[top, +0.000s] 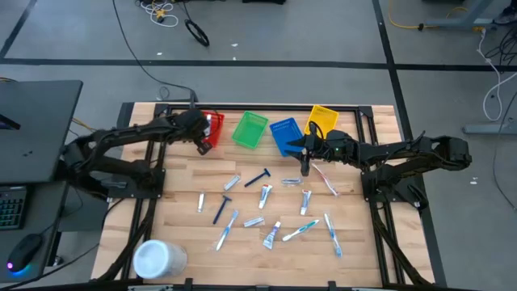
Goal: Pick & Place Travel size toiletries
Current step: Put the white toothpaste in the red bin, then put the silver nail cutter in the green bin
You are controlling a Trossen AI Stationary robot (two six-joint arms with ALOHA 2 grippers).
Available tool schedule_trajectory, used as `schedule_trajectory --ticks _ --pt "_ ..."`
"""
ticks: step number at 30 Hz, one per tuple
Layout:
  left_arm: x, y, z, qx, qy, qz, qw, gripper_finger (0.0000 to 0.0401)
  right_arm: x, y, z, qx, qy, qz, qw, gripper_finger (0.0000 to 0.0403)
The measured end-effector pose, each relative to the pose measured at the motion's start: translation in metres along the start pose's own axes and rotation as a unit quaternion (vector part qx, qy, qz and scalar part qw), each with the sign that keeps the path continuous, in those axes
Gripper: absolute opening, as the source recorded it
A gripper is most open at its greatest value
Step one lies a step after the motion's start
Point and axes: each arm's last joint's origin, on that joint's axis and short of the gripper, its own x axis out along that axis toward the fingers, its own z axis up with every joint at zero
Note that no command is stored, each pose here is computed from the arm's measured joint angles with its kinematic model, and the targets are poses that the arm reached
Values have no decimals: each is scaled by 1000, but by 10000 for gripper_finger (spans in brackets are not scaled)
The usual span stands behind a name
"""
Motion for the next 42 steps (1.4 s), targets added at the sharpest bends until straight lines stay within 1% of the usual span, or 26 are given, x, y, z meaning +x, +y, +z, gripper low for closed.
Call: schedule_trajectory --ticks 4,8,15,23,27,32,36,42 --pt "18 2 0 -8 24 -4 1000 6 0 0 0 0 0 0 1000 154" --pt "30 4 -1 -11 35 -3 999 6 0 0 0 0 0 0 1000 154" --pt "43 5 -3 -7 54 -10 998 6 0 0 0 0 0 0 1000 154" --pt "48 5 -4 -1 59 -29 998 15 0 0 0 0 2 0 1000 154" --pt "48 5 -4 -1 59 -24 998 28 0 0 0 0 2 0 1000 154" --pt "48 6 -4 -1 60 -16 998 54 0 0 0 0 2 0 1000 154" --pt "48 7 -4 -1 61 3 998 75 0 0 0 0 2 0 1000 154" --pt "44 6 -3 -11 58 3 998 95 0 0 0 0 2 0 1000 154"
